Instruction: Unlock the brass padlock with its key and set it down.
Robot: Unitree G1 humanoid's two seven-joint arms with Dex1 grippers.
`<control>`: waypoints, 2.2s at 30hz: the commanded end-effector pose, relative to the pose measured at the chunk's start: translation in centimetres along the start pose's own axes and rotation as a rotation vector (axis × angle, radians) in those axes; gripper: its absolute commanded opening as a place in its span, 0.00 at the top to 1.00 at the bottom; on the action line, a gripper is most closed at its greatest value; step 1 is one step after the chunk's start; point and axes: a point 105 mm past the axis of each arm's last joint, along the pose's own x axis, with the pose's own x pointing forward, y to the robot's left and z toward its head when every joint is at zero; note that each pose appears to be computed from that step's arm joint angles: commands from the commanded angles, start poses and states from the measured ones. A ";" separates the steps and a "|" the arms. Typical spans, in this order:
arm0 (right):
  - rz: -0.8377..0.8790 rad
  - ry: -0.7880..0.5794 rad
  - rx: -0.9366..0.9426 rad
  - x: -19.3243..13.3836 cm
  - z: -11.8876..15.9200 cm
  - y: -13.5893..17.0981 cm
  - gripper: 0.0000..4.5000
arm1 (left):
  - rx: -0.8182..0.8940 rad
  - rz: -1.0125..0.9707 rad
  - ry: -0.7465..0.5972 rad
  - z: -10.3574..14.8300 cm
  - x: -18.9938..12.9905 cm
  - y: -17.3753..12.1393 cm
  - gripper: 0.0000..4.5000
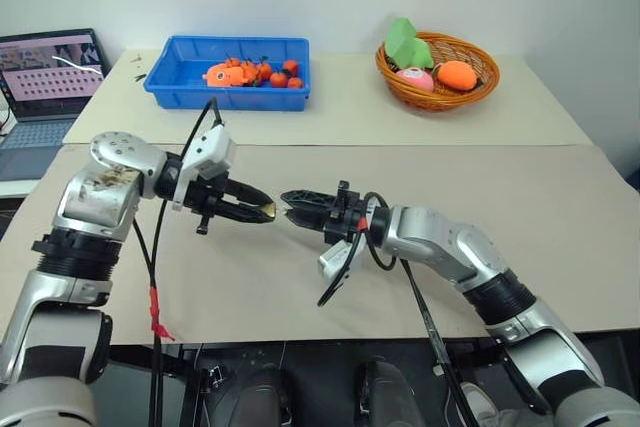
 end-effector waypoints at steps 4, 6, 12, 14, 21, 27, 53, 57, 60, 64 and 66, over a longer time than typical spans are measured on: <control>-0.035 -0.023 -0.023 0.2 0.7 -1.1 0.55 | 0.053 0.006 -0.011 1.3 -0.1 0.3 0.81; -0.035 -0.022 -0.022 0.2 0.7 -1.1 0.55 | 0.056 0.003 -0.008 1.3 -0.1 0.3 0.81; -0.033 -0.018 -0.020 0.1 0.7 -1.1 0.55 | 0.047 -0.003 0.005 1.1 -0.3 0.2 0.81; -0.033 -0.017 -0.021 0.1 0.7 -1.1 0.55 | 0.044 -0.002 0.011 1.0 -0.4 0.2 0.81; -0.025 -0.020 -0.027 0.1 0.7 -1.1 0.55 | 0.039 0.000 0.022 0.8 -0.6 0.2 0.81; -0.023 -0.027 -0.031 0.1 0.8 -1.1 0.55 | 0.035 -0.003 0.030 0.7 -0.6 0.1 0.81; 0.058 -0.003 0.207 0.5 0.4 -0.6 0.99 | 0.034 0.003 0.036 0.6 -0.7 0.1 0.81; 0.063 -0.007 0.322 0.8 0.2 -1.3 0.99 | 0.033 0.006 0.034 0.6 -0.7 0.2 0.81; 0.074 -0.008 0.401 1.0 -0.1 -1.9 0.99 | 0.032 0.008 0.033 0.6 -0.7 0.2 0.81; 0.095 -0.010 0.593 1.1 -0.3 -2.2 0.99 | 0.032 0.010 0.031 0.6 -0.7 0.2 0.81; 0.101 -0.019 0.644 1.2 -0.2 -2.4 0.99 | 0.032 0.011 0.031 0.6 -0.7 0.2 0.81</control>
